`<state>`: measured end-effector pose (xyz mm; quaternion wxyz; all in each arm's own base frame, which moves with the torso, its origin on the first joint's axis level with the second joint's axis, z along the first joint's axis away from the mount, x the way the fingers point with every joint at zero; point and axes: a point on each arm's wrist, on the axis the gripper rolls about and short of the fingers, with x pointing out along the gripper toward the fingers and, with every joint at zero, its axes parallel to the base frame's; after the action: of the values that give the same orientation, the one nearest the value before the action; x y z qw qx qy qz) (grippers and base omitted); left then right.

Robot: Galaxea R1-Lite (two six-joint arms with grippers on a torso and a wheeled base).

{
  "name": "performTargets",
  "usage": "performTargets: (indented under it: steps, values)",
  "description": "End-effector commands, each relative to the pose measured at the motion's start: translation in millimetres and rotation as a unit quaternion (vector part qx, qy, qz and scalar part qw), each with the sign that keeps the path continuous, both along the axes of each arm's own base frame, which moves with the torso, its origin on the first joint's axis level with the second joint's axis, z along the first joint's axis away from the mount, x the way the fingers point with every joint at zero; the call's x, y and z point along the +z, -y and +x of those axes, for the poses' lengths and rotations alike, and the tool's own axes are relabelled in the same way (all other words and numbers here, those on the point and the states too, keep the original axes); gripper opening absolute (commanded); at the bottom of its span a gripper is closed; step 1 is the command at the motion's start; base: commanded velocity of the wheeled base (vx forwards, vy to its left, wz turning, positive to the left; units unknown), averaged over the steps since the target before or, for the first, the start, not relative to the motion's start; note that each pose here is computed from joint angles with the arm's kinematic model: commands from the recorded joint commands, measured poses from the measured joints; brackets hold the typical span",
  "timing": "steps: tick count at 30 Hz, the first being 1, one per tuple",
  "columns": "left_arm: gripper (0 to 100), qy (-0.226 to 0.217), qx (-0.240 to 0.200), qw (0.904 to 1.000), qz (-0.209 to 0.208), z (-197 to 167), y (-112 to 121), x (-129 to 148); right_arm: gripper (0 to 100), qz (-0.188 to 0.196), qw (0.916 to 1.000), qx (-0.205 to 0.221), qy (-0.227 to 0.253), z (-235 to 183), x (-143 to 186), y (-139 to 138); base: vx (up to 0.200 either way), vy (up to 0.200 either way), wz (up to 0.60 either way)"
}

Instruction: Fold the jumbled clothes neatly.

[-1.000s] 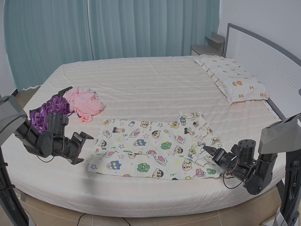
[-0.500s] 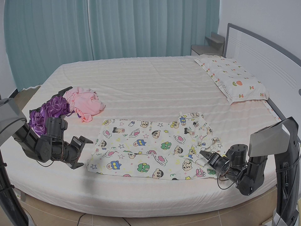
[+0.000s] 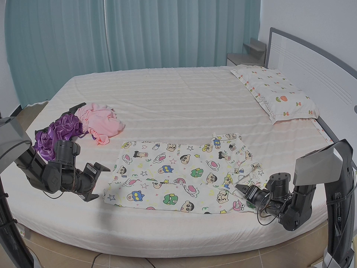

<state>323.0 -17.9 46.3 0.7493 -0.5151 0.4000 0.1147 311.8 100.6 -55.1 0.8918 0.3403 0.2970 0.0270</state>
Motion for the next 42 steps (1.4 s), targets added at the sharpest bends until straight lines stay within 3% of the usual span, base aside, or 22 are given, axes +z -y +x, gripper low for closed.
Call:
performTargets:
  steps: [1, 3, 4, 18, 30, 31, 42]
  values:
    - [100, -0.001, 0.0, 1.0, 0.001, 0.1, 0.3, -0.9, 100, -0.002, 1.0, 0.002, 0.003, 6.5, 4.8, -2.1, 0.0, 0.0, 0.0]
    - [100, -0.001, 0.0, 1.0, 0.001, 0.1, 0.3, -0.9, 100, -0.002, 1.0, 0.002, 0.005, 7.7, 5.5, -2.5, 0.0, 0.0, 0.0]
    - [100, -0.001, 0.001, 1.0, 0.001, 0.1, 0.2, -0.9, 0, -0.001, 1.0, 0.002, 0.006, 8.7, 5.9, -2.8, 0.0, 0.0, 0.0]
    - [100, -0.002, 0.002, 1.0, 0.002, 0.2, -0.3, -1.4, 0, -0.007, 0.9998, -0.017, 0.01, 6.6, 7.5, -1.2, 0.0, 0.0, 0.0]
    - [100, -0.004, 0.002, 1.0, 0.003, 0.0, -0.3, -3.2, 0, -0.007, 0.999, -0.036, 0.024, -0.5, 29.9, 12.8, 0.0, 0.0, 0.0]
    - [100, -0.004, 0.001, 1.0, 0.003, 0.0, -0.3, -3.2, 100, -0.007, 0.9989, -0.039, 0.025, 1.2, 30.1, 16.3, 0.0, 0.0, 0.0]
    - [100, -0.005, 0.002, 1.0, 0.003, 0.1, -0.3, -3.7, 100, -0.003, 0.998, -0.051, 0.037, 10.7, 30.6, 22.1, 0.0, 0.0, 0.0]
